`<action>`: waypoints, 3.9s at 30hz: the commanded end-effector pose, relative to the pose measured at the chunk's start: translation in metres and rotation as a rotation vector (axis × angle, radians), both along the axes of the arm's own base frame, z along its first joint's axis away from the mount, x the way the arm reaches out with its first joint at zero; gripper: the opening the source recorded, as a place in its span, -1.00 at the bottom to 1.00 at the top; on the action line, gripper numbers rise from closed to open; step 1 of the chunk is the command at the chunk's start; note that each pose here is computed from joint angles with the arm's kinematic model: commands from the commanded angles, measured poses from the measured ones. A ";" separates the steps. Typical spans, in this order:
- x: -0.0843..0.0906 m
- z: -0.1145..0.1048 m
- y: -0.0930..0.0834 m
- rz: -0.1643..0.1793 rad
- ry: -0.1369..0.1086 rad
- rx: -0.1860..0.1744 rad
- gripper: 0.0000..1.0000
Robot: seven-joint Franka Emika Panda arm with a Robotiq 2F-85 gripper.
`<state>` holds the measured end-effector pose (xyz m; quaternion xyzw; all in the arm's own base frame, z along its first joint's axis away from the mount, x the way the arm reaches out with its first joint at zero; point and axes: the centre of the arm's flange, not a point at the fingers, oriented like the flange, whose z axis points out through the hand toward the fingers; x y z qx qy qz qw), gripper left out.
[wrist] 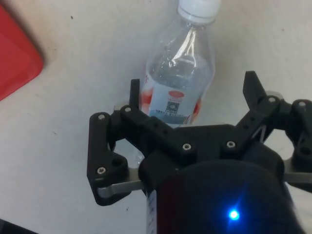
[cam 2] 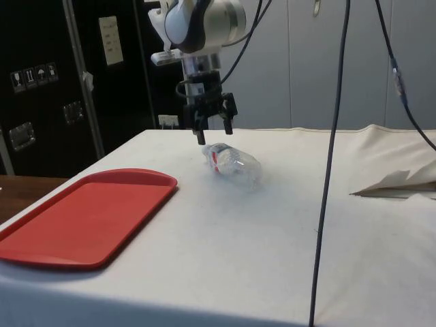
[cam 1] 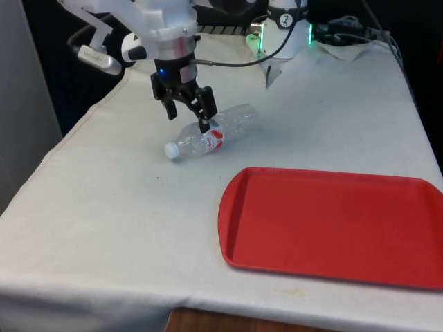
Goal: Place the bottle upright on the tray.
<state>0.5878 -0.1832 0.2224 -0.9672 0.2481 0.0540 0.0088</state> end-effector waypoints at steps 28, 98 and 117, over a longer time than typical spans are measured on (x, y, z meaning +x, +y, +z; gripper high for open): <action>0.011 0.004 -0.013 0.056 0.151 0.126 1.00; 0.033 -0.032 -0.022 0.024 0.421 0.207 1.00; 0.031 -0.037 -0.019 0.018 0.447 0.232 1.00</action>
